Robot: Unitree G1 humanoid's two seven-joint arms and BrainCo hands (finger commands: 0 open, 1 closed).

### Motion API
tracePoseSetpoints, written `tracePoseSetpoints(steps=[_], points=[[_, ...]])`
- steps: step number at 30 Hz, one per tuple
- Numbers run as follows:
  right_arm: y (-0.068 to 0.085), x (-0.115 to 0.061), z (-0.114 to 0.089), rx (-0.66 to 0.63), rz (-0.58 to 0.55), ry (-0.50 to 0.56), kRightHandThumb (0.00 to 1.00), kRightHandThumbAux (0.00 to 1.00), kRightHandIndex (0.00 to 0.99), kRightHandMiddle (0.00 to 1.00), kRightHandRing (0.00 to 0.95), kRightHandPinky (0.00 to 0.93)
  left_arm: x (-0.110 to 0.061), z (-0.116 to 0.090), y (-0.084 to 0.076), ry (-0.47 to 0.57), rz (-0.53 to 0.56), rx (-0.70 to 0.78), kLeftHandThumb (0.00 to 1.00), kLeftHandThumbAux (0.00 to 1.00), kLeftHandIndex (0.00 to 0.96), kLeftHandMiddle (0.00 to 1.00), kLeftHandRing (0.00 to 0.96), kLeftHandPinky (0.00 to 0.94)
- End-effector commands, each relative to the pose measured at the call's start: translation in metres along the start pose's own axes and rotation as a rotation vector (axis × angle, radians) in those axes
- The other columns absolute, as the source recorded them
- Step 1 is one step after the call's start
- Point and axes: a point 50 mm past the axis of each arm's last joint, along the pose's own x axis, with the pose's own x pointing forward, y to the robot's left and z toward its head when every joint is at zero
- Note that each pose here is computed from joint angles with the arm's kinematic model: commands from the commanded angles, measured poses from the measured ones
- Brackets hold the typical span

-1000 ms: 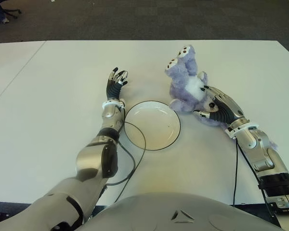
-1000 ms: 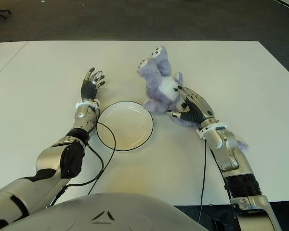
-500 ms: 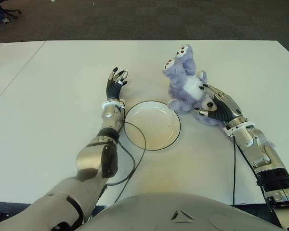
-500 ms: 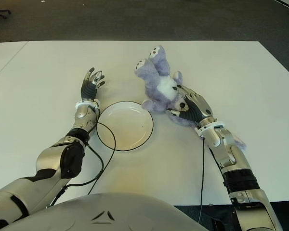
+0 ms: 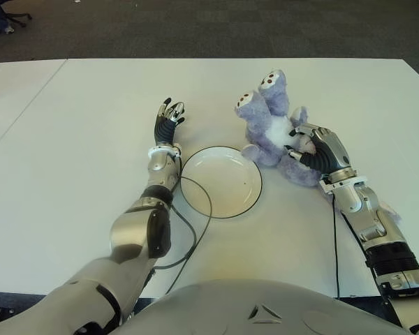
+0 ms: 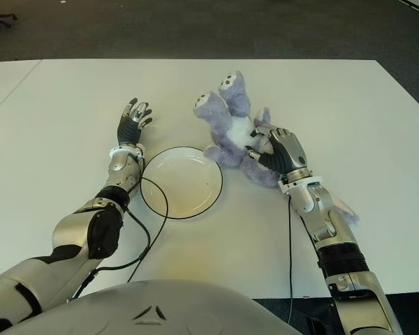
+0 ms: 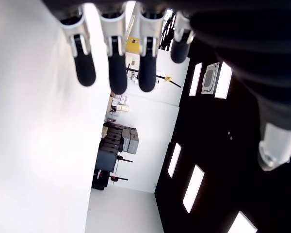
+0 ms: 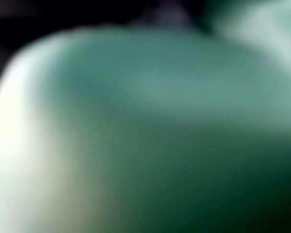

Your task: Put the doll into the plate.

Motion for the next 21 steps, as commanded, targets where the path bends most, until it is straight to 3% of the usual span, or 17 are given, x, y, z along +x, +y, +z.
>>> tracePoseSetpoints(steps=[1,9,21], points=[[0.011,-0.006,0.001,0.096,-0.032,0.003,0.546,0.629,0.74,0.855,0.857,0.89,-0.068,-0.09,0.041,0.388,0.148,-0.081,0.0,0.542,0.131,0.244,0.254,0.248],[0.004,-0.004,0.002,0.145,-0.077,0.004,0.582,0.656,0.769,0.871,0.875,0.892,-0.068,-0.09,0.041,0.385,0.14,-0.054,0.0,0.537,0.118,0.229,0.235,0.209],[-0.008,-0.004,0.0,0.168,-0.112,0.015,0.502,0.703,0.77,0.878,0.881,0.865,-0.069,-0.09,0.042,0.386,0.139,-0.048,0.0,0.517,0.128,0.217,0.218,0.193]])
